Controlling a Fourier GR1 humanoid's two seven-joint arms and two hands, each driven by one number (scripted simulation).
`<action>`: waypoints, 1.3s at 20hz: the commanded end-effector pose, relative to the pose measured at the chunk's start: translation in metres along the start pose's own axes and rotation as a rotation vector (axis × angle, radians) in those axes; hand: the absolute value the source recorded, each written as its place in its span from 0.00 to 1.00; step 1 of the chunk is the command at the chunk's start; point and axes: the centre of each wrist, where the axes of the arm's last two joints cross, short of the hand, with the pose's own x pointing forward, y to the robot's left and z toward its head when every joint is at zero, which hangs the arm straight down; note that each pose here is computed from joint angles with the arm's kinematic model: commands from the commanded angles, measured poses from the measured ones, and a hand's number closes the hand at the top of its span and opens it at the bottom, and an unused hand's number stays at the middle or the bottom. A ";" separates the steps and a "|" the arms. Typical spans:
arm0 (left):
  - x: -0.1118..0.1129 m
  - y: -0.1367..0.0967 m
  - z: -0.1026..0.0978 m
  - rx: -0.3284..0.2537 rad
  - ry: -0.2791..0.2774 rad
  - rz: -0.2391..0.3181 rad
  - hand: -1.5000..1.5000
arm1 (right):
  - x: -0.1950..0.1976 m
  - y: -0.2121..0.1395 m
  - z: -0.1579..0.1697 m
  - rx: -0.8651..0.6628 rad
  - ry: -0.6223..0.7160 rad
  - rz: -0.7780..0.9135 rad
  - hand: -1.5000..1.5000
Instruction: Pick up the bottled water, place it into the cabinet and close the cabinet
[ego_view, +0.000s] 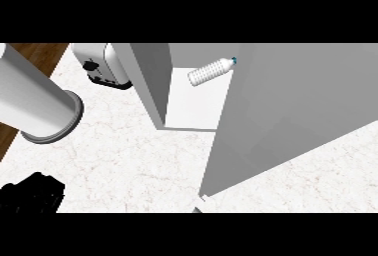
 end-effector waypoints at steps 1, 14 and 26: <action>0.027 -0.002 0.014 0.024 -0.007 -0.007 1.00 | 0.018 0.008 -0.039 -0.014 -0.018 -0.067 1.00; 0.050 0.035 0.048 0.049 -0.034 -0.020 1.00 | -0.028 -0.040 -0.154 -0.086 0.064 -0.042 1.00; 0.062 0.050 0.055 0.043 0.001 -0.014 1.00 | -0.076 -0.078 -0.215 -0.135 0.156 0.001 1.00</action>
